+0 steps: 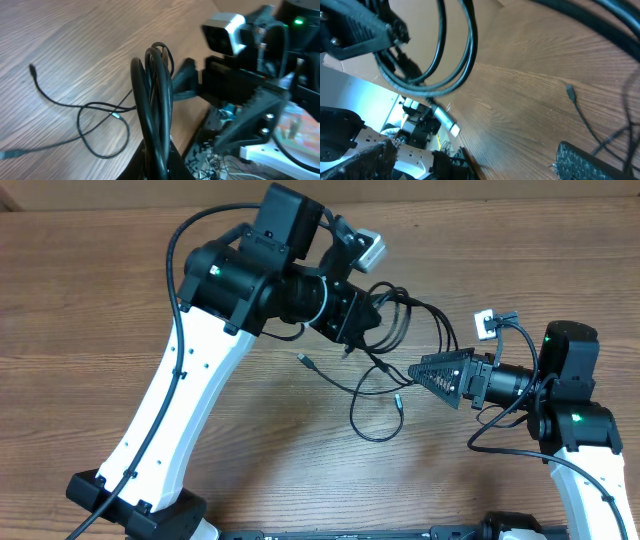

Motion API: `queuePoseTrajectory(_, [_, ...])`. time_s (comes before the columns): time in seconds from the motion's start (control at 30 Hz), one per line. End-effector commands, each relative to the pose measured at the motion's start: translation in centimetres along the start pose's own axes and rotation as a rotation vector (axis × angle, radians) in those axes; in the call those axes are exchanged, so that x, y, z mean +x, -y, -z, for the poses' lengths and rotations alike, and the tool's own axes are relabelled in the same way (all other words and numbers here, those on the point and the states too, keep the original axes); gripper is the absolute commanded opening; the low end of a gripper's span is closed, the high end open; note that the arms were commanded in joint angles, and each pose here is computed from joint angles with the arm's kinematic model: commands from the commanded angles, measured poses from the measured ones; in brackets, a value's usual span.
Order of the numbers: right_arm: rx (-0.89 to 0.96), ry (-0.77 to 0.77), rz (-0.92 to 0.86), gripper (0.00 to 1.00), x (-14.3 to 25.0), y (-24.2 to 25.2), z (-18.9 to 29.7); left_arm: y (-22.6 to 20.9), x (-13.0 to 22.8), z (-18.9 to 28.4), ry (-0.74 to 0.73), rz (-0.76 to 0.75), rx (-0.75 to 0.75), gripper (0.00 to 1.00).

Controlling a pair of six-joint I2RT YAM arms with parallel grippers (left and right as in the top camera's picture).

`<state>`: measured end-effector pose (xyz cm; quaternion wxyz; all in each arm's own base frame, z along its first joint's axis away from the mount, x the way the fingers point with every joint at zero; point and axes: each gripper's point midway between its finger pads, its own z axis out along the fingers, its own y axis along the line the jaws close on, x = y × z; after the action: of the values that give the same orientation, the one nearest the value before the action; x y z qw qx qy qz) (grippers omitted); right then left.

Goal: Untangle cables

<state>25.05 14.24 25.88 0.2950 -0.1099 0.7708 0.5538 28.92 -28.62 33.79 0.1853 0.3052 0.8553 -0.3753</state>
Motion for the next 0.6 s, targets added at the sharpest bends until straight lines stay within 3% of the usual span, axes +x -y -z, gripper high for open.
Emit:
queuePoseTrajectory(0.0, [-0.026, 0.017, 0.024, 1.0, -0.8, -0.6, 0.1, 3.6, -0.1, 0.4, 0.013, -0.072, 0.099, 0.04])
queuePoseTrajectory(0.43, [-0.104, 0.062, 0.113, 1.0, -3.1, -2.8, 0.4, 6.3, 0.2, -0.9, -0.003, -0.142, 0.169, 0.04])
queuePoseTrajectory(0.57, [-0.105, 0.066, 0.127, 0.89, -3.2, -2.9, 0.4, 7.2, 0.1, -1.4, 0.003, -0.176, 0.177, 0.04])
